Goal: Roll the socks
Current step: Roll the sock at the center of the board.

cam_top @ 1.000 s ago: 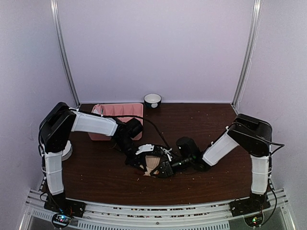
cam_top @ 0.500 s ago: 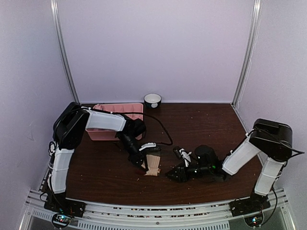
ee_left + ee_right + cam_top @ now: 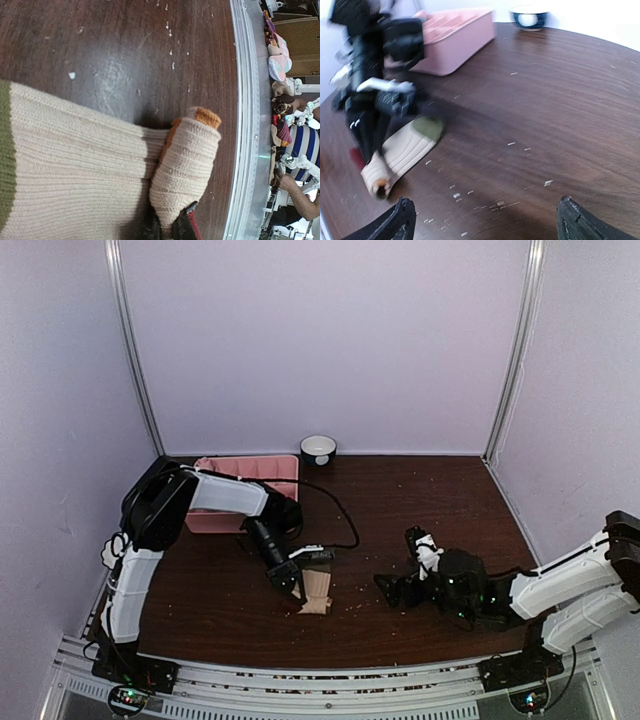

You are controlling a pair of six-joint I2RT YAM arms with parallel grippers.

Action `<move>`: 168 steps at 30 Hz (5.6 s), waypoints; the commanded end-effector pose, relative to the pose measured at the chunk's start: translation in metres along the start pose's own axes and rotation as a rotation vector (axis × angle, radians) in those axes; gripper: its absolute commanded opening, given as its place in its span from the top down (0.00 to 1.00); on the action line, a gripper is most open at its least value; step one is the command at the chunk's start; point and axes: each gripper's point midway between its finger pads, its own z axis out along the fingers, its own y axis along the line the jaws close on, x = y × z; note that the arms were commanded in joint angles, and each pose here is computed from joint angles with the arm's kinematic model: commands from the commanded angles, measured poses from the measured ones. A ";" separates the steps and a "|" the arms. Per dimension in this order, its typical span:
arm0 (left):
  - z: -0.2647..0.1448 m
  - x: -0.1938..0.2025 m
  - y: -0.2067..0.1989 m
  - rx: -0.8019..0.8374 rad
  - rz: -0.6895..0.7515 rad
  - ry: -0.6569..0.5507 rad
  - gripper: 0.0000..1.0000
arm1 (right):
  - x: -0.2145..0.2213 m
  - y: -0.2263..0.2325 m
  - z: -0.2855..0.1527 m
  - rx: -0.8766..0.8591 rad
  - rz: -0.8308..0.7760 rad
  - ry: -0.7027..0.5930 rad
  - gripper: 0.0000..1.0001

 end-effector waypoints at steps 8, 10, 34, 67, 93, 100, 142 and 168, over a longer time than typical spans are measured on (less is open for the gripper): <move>0.027 0.046 0.034 -0.039 -0.113 0.190 1.00 | 0.042 0.130 0.005 -0.312 -0.834 0.000 0.31; 0.027 0.047 0.037 -0.029 -0.129 0.197 1.00 | 0.047 0.139 0.016 -0.327 -0.911 0.025 0.39; 0.029 0.036 0.025 0.084 -0.098 0.139 1.00 | 0.087 0.144 0.083 -0.341 -1.093 0.188 0.85; -0.045 -0.001 -0.034 -0.371 0.478 -0.133 0.04 | 0.147 0.122 0.075 -0.624 -0.017 0.814 1.00; -0.054 -0.005 0.014 -0.466 0.343 -0.091 0.41 | 0.167 0.081 0.070 -0.448 0.225 0.806 1.00; -0.034 -0.008 0.043 -0.478 0.301 -0.016 0.41 | 0.174 0.084 0.056 -0.418 0.152 0.820 1.00; -0.081 -0.095 0.006 -0.477 0.414 -0.242 0.02 | 0.220 0.079 0.010 -0.182 -0.137 1.044 1.00; -0.238 0.009 0.017 -0.834 0.072 -0.369 0.02 | 0.223 0.078 0.011 -0.382 0.247 1.234 1.00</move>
